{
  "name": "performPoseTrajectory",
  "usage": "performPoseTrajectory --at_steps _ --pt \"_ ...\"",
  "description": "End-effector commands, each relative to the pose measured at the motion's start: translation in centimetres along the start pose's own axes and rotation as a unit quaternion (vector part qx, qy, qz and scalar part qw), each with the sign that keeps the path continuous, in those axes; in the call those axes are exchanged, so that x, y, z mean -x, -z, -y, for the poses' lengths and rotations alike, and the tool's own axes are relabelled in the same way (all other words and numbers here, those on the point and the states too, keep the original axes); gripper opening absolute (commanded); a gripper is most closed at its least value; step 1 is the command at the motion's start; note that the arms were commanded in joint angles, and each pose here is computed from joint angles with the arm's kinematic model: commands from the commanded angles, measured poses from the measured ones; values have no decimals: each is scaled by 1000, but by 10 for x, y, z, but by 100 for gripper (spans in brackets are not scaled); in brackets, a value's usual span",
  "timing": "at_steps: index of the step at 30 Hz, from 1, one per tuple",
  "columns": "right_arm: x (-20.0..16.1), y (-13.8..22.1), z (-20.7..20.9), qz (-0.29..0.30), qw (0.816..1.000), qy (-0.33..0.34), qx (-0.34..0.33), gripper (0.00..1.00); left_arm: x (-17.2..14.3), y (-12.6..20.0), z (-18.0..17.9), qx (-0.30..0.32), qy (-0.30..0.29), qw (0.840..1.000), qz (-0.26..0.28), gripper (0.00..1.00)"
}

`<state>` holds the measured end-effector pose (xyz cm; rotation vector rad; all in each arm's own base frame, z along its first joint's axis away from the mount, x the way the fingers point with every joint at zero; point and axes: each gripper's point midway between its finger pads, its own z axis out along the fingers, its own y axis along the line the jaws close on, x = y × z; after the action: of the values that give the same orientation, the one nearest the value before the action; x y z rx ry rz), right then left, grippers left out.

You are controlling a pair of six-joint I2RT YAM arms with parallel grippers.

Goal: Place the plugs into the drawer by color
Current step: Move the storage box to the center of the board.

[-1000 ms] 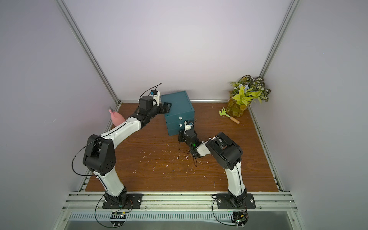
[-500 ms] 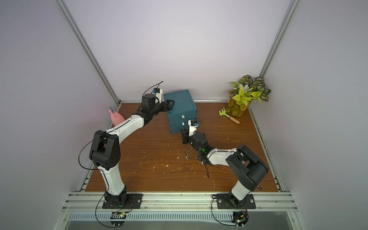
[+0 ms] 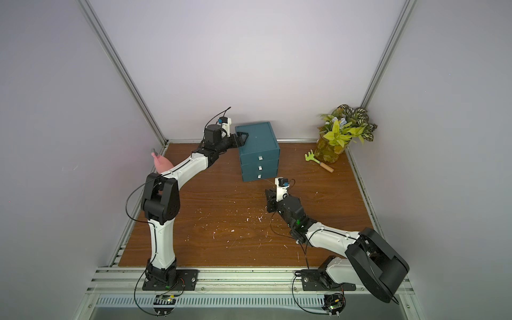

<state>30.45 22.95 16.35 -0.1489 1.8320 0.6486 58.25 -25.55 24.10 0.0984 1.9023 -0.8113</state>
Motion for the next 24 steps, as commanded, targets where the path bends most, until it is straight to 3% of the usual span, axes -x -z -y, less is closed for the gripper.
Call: performPoseTrajectory --at_steps 1,14,24 --pt "5 11 11 9 1000 11 -25 28 -43 -23 -9 0 17 999 -41 83" --pt "-9 51 38 7 998 13 -64 30 -33 -47 -8 -43 42 998 9 85" --pt "-9 58 41 4 997 20 -70 31 -17 -55 -1 -84 61 993 57 89"
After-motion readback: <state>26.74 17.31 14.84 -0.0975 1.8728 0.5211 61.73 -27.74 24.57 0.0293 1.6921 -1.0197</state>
